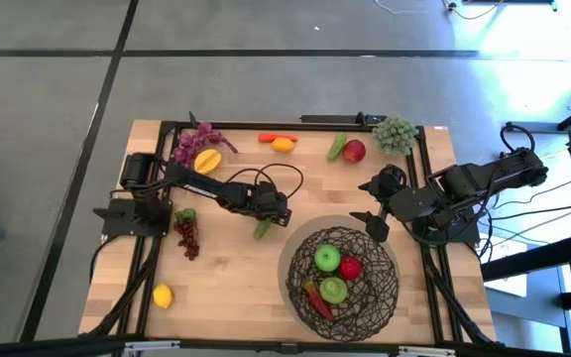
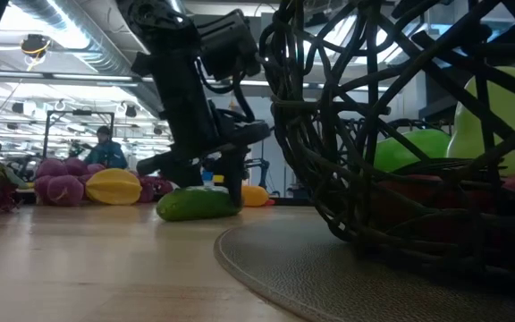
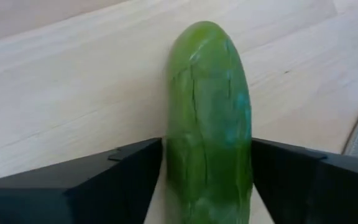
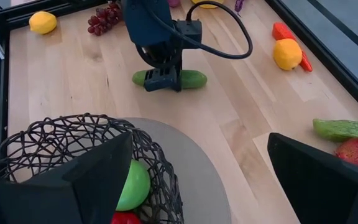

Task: Build produce basket
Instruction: Put the bottom cucumber into the wire basket

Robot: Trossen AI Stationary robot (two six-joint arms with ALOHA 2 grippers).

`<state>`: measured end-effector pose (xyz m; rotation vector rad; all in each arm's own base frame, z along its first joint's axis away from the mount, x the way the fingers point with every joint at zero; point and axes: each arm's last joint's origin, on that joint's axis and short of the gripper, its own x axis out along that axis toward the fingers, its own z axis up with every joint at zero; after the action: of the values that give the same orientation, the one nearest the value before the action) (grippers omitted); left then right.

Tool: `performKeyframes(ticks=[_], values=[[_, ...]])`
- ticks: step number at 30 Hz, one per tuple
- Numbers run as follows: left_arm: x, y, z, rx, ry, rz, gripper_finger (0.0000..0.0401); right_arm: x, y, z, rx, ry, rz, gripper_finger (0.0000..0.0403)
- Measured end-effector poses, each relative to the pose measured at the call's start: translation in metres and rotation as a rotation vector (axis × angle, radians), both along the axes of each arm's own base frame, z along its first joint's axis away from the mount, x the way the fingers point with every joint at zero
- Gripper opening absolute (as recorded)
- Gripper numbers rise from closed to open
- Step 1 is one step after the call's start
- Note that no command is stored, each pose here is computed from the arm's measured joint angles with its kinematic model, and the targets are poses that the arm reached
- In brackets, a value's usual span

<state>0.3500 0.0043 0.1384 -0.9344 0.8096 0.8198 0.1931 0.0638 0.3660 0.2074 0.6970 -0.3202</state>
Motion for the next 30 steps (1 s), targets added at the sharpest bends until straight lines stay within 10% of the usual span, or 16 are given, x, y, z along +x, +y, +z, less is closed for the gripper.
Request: performKeyframes(ticks=[9,30], values=[[-0.002,0.0,0.002,0.01,0.012,-0.025,0.0118,0.0,0.0,0.0,0.0,0.0,0.0,0.0365],[-0.026,-0.031,0.075,0.051,-0.141,-0.237,0.0114,0.0,0.0,0.0,0.0,0.001,-0.001,0.0365]])
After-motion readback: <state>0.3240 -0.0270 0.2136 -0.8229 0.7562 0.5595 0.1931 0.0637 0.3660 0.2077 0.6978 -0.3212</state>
